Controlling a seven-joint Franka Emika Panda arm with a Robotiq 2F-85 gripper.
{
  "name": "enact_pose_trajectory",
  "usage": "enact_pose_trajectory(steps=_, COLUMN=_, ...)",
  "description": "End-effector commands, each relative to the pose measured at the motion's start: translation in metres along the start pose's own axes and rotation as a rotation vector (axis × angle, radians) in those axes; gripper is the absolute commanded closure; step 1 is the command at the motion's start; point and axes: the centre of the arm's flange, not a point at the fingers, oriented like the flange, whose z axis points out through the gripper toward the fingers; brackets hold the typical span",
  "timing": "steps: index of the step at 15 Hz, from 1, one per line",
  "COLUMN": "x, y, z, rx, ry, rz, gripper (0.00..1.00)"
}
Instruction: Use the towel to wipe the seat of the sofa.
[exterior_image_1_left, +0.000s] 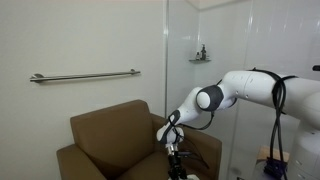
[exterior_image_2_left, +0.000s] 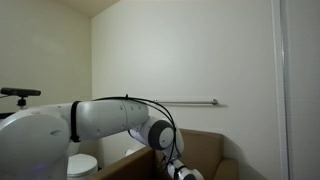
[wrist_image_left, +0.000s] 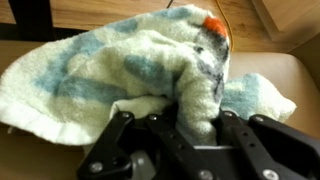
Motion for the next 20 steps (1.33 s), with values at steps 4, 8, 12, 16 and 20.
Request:
enact_pose_trajectory(steps=4, x=-0.015, y=0.038, z=0.037, rx=0.139, ry=-0.033, rz=0.025, gripper=0.92)
enact_pose_trajectory(steps=8, x=-0.018, y=0.042, z=0.040, rx=0.161, ry=-0.037, rz=0.032, gripper=0.92)
enact_pose_trajectory(steps=12, x=-0.018, y=0.043, z=0.041, rx=0.164, ry=-0.039, rz=0.034, gripper=0.92)
enact_pose_trajectory(steps=16, x=0.004, y=-0.001, z=-0.045, rx=0.084, ry=0.023, rz=-0.023, gripper=0.92)
enact_pose_trajectory(steps=20, x=-0.016, y=-0.010, z=-0.039, rx=0.157, ry=-0.079, rz=-0.061, gripper=0.76)
